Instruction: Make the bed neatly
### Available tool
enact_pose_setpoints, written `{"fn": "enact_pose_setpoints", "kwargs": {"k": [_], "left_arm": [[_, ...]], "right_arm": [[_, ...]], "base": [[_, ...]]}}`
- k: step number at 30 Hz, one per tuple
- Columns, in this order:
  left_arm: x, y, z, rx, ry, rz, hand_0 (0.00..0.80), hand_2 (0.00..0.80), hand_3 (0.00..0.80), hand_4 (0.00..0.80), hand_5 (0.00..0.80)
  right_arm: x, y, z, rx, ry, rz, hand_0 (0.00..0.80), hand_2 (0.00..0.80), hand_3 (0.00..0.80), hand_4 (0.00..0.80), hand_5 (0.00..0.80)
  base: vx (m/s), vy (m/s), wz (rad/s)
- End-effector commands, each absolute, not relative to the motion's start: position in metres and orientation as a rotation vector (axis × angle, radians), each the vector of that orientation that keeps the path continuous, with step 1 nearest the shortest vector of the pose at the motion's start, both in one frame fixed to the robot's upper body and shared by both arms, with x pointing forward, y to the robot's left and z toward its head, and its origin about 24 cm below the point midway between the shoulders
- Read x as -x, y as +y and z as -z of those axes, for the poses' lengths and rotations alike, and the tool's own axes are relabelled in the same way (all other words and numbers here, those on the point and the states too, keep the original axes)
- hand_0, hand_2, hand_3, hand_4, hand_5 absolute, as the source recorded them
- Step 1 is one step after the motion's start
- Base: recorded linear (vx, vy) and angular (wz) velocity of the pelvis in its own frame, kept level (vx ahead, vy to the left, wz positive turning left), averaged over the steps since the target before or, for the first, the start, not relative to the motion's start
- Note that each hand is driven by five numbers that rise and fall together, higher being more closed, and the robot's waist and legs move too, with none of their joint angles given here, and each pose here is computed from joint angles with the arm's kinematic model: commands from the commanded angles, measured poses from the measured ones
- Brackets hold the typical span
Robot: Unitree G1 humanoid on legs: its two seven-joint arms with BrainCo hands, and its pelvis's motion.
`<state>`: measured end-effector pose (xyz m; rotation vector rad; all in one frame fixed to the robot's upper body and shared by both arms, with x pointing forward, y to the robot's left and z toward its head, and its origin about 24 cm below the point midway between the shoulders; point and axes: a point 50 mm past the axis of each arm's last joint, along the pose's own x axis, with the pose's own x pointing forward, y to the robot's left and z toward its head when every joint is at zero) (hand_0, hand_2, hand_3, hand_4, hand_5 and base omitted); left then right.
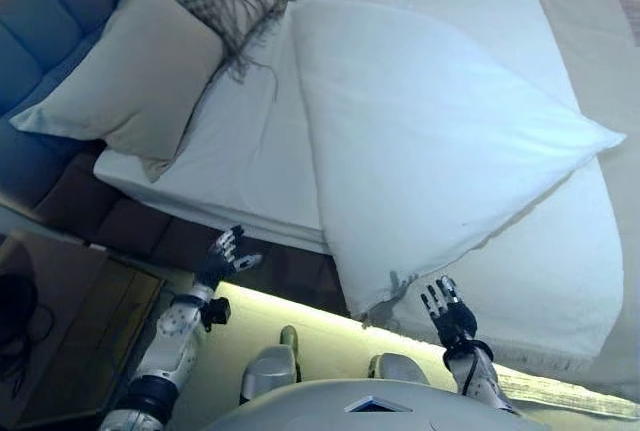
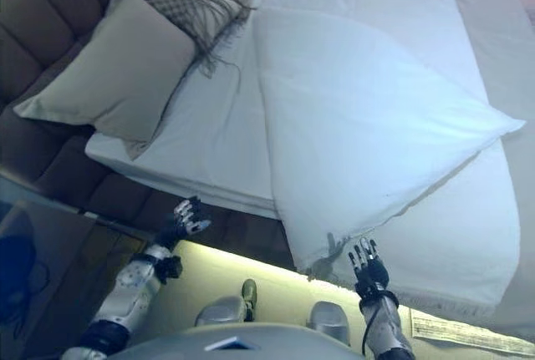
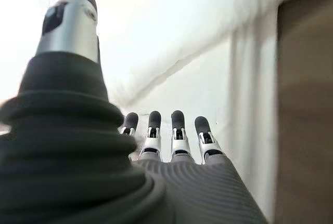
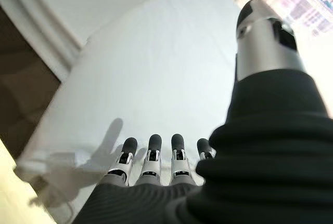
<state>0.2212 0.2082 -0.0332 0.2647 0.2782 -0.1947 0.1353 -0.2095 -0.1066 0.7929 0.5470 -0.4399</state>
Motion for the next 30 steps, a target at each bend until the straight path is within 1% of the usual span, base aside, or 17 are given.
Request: {"fn": "enact_pose_setpoints", "kwargs": {"k": [1,4,9,11,13,14,18,22,26,30], "left_arm": [[-0.236,0.205,0.004,-0.427,0.115,0.240,0.000,0.000,0.000,0.000,0.000],[-0.253,0.198,-0.007,-0.462,0.070,0.199,0.000,0.000,0.000,0.000,0.000],[-0.287,0.176,-0.043,-0.523,-0.152,0.155,0.000,0.000,0.000,0.000,0.000],[-0.297,0.166,-0.058,-0.557,-0.238,0.161,0.000,0.000,0.000,0.000,0.000],[-0.300,0.156,-0.064,-0.573,-0.285,0.152,0.000,0.000,0.000,0.000,0.000],[-0.307,0.142,-0.074,-0.579,-0.344,0.131,0.000,0.000,0.000,0.000,0.000],[-0.319,0.114,-0.091,-0.662,-0.502,0.087,0.000,0.000,0.000,0.000,0.000],[-0.324,0.110,-0.101,-0.733,-0.604,0.017,0.000,0.000,0.000,0.000,0.000],[-0.330,0.107,-0.121,-0.816,-0.740,-0.096,0.000,0.000,0.000,0.000,0.000],[-0.338,0.107,-0.140,-0.943,-0.875,-0.223,0.000,0.000,0.000,0.000,0.000]], "right_arm": [[-0.138,-0.203,0.097,-0.783,0.505,0.404,0.000,0.000,0.000,0.000,0.000],[-0.143,-0.195,0.101,-0.771,0.530,0.335,0.000,0.000,0.000,0.000,0.000],[-0.185,-0.196,0.094,-0.762,0.487,0.271,0.000,0.000,0.000,0.000,0.000],[-0.189,-0.197,0.099,-0.766,0.499,0.298,0.000,0.000,0.000,0.000,0.000],[-0.190,-0.201,0.100,-0.770,0.494,0.315,0.000,0.000,0.000,0.000,0.000],[-0.191,-0.206,0.102,-0.732,0.495,0.344,0.000,0.000,0.000,0.000,0.000],[-0.200,-0.234,0.099,-0.728,0.457,0.430,0.000,0.000,0.000,0.000,0.000],[-0.207,-0.243,0.090,-0.705,0.409,0.414,0.000,0.000,0.000,0.000,0.000],[-0.216,-0.257,0.074,-0.679,0.354,0.412,0.000,0.000,0.000,0.000,0.000],[-0.217,-0.264,0.069,-0.713,0.307,0.419,0.000,0.000,0.000,0.000,0.000]], "base": [[0.211,0.092,-0.27],[0.093,-0.101,-0.47],[-0.147,-0.212,-0.47],[-0.098,-0.260,-0.02],[-0.084,-0.204,0.35],[-0.172,-0.175,0.37],[-0.181,-0.087,0.06],[-0.032,0.008,-0.06],[0.016,0.118,-0.12],[0.000,0.075,-0.15]]}}
